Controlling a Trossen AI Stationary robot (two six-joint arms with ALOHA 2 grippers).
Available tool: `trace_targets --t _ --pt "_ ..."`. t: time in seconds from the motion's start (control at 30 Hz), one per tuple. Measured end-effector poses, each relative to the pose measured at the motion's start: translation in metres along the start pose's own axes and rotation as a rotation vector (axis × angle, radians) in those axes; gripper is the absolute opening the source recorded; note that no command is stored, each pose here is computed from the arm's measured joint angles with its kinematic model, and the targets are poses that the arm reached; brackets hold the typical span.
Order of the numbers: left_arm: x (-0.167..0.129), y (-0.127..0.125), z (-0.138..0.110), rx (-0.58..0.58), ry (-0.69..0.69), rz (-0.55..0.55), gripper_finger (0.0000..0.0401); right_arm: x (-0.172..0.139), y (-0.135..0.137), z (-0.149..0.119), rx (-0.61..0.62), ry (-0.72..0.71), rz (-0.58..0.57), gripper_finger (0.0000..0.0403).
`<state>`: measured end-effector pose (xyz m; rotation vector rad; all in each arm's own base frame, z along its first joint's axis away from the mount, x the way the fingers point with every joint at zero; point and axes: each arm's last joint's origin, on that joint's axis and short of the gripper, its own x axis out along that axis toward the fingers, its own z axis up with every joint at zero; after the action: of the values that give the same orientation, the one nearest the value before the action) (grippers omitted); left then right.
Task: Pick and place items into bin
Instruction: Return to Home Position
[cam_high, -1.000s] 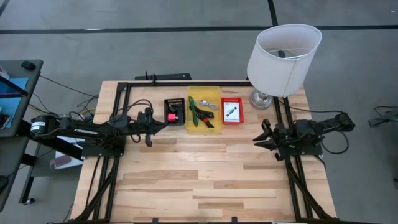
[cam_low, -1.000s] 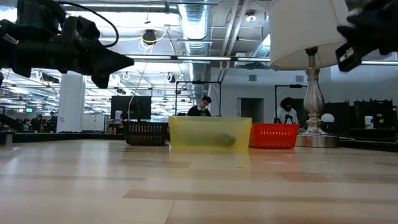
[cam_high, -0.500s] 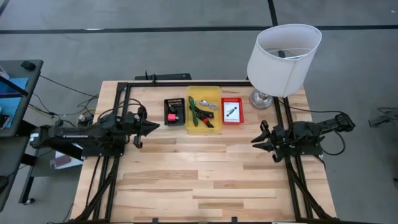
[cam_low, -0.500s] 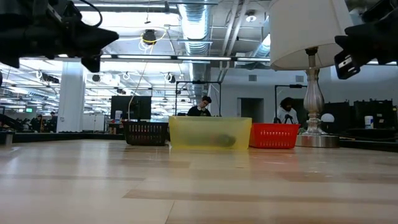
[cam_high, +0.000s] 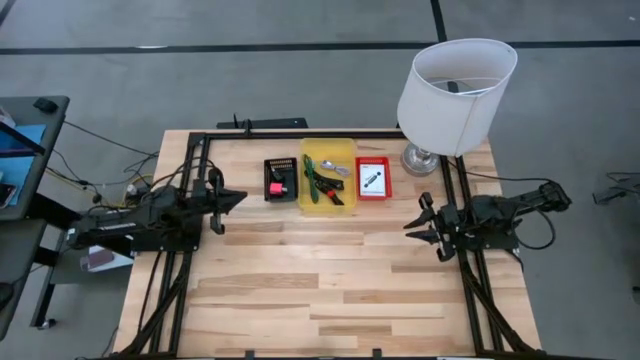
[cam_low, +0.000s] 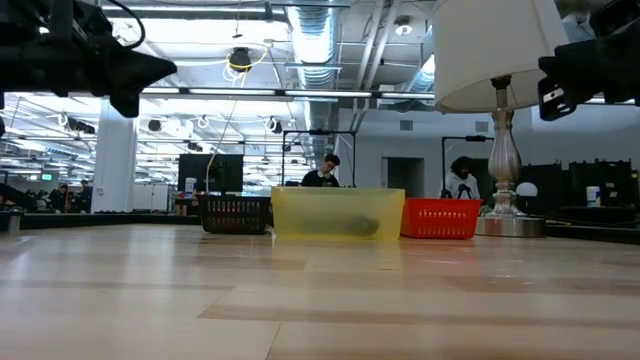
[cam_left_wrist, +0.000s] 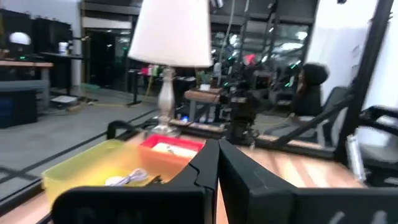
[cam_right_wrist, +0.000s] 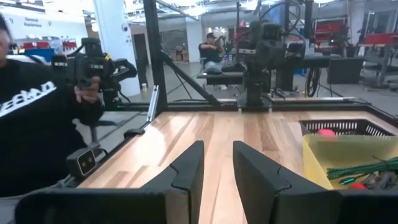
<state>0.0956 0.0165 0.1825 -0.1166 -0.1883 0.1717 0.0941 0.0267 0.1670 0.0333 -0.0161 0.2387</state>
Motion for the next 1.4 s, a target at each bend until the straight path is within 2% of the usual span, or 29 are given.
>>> trace_targets --t 0.17,0.3,0.47,1.4 --pt "-0.001 0.001 0.001 -0.014 -0.013 0.038 0.0 0.0 0.0 0.0 0.003 0.0 0.0 0.0079" --pt "-0.001 0.002 -0.004 -0.045 0.036 0.05 0.0 0.0 0.0 0.0 0.003 -0.001 0.0 0.0079" --pt "-0.002 0.003 -0.013 0.01 0.132 0.06 0.0 0.0 0.0 0.0 0.003 0.0 0.0 0.0079" --pt "-0.001 0.003 -0.013 0.035 0.137 0.056 0.0 0.0 0.0 0.0 0.004 0.0 0.001 0.0079"
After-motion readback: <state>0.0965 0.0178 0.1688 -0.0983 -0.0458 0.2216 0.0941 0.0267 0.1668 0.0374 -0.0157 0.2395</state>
